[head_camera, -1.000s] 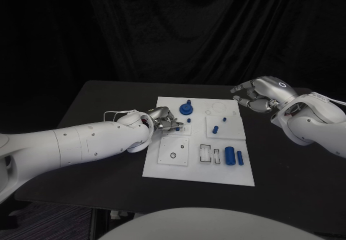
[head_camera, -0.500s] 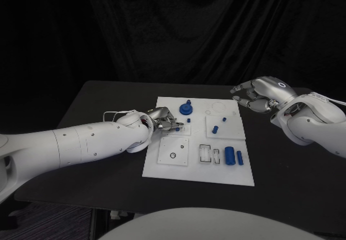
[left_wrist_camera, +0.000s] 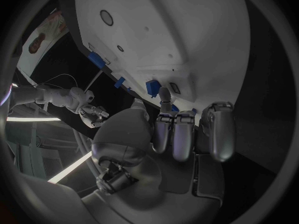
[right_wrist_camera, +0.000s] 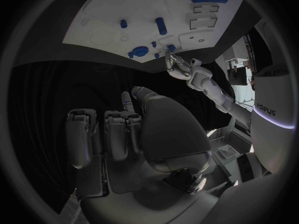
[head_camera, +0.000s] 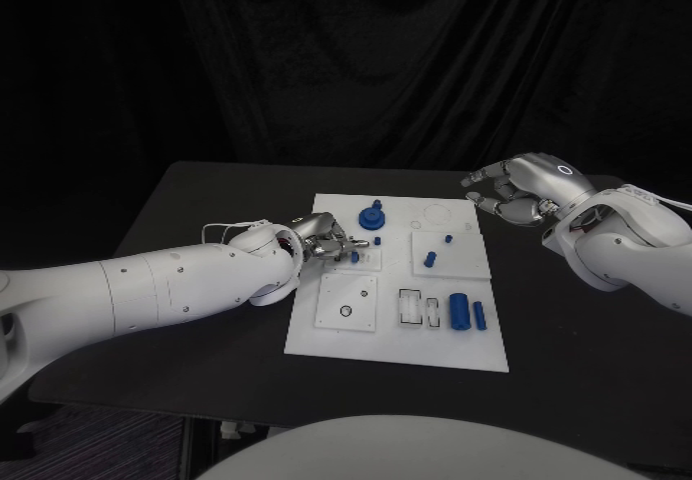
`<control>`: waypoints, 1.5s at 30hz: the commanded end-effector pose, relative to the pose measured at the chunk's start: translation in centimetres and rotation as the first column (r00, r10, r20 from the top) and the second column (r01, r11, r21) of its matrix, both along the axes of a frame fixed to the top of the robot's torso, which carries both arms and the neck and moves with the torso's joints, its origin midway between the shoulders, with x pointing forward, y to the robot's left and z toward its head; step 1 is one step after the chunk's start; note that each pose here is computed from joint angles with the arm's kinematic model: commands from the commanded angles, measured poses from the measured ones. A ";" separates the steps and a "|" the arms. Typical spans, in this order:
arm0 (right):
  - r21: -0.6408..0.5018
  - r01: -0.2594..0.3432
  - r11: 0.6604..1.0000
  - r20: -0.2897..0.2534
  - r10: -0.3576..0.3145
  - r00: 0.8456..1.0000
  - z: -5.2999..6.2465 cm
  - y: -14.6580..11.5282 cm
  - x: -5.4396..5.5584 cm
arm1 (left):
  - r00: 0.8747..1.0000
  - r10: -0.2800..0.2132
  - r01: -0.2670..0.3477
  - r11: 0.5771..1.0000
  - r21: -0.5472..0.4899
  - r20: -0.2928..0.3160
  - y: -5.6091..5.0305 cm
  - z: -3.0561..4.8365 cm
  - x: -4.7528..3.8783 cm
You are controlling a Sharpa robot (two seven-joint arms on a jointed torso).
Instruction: Assemble the parts on the task board
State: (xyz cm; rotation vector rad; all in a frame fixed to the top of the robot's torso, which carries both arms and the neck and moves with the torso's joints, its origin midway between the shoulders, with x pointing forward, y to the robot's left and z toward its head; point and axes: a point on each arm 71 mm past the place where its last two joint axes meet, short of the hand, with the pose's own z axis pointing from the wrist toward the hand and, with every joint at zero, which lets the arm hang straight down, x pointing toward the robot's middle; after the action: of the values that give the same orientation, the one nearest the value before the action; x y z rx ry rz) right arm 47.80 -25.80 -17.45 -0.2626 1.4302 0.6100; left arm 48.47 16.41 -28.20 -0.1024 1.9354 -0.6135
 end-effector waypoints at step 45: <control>0.021 0.033 0.999 0.001 -0.033 0.999 -0.4 -0.8 0.2 | 0.999 -0.044 0.043 0.993 0.108 0.006 -1.4 3.96 0.59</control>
State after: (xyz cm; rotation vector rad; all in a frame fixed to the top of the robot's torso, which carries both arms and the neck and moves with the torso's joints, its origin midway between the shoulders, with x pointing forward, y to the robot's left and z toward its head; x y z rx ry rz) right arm 48.01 -26.39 -17.85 -0.2468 1.4360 0.5958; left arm 49.11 15.15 -24.04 -0.0218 1.9206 -0.5914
